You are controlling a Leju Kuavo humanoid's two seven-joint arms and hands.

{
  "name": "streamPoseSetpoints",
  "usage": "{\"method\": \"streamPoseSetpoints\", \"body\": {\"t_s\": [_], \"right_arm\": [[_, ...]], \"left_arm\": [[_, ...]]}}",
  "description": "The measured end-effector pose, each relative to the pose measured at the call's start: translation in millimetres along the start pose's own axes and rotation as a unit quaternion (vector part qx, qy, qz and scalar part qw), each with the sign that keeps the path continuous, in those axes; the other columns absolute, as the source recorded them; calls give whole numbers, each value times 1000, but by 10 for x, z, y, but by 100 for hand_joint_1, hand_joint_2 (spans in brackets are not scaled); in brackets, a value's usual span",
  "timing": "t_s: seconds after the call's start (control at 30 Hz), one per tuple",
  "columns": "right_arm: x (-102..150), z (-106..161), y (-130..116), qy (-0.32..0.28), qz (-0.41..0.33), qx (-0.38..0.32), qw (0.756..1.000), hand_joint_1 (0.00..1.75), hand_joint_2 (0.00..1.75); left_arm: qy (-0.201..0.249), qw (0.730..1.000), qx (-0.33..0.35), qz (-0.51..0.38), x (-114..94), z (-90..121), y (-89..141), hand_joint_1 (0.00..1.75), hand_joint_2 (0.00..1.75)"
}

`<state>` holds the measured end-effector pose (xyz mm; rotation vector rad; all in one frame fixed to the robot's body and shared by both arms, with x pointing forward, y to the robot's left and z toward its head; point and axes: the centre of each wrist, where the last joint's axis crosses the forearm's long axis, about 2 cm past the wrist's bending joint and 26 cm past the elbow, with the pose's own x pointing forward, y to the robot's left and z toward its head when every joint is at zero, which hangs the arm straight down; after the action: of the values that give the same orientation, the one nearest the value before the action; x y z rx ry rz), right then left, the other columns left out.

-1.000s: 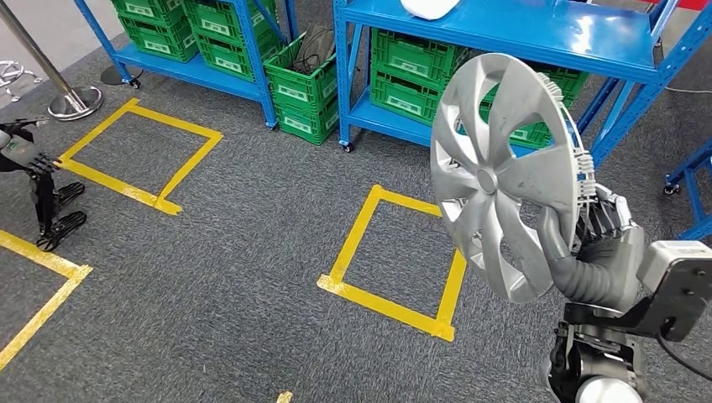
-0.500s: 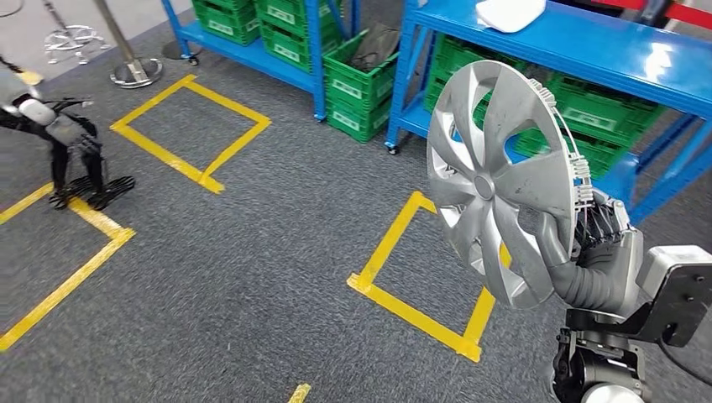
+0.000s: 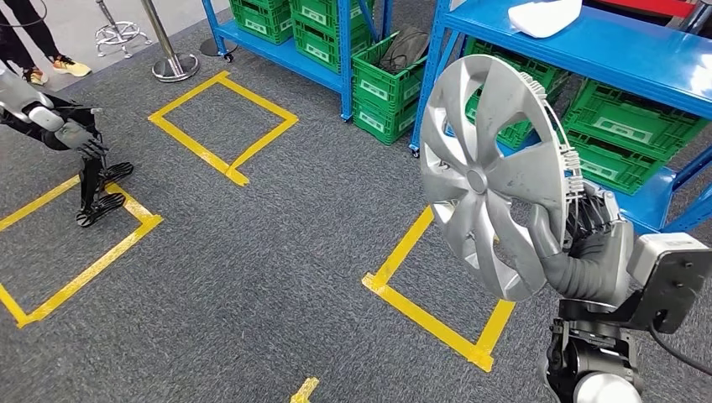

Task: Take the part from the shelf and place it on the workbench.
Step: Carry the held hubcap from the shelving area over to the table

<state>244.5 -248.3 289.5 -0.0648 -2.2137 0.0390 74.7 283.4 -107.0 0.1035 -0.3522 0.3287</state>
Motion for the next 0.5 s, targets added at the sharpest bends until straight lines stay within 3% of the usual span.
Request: {"method": "streamPoseSetpoints", "body": {"t_s": [0.5], "right_arm": [[-8,-3,0,2,1,1,1000,175,175]], "left_arm": [[-2,1000,-2,-4,4,0,-4,0,0]]}}
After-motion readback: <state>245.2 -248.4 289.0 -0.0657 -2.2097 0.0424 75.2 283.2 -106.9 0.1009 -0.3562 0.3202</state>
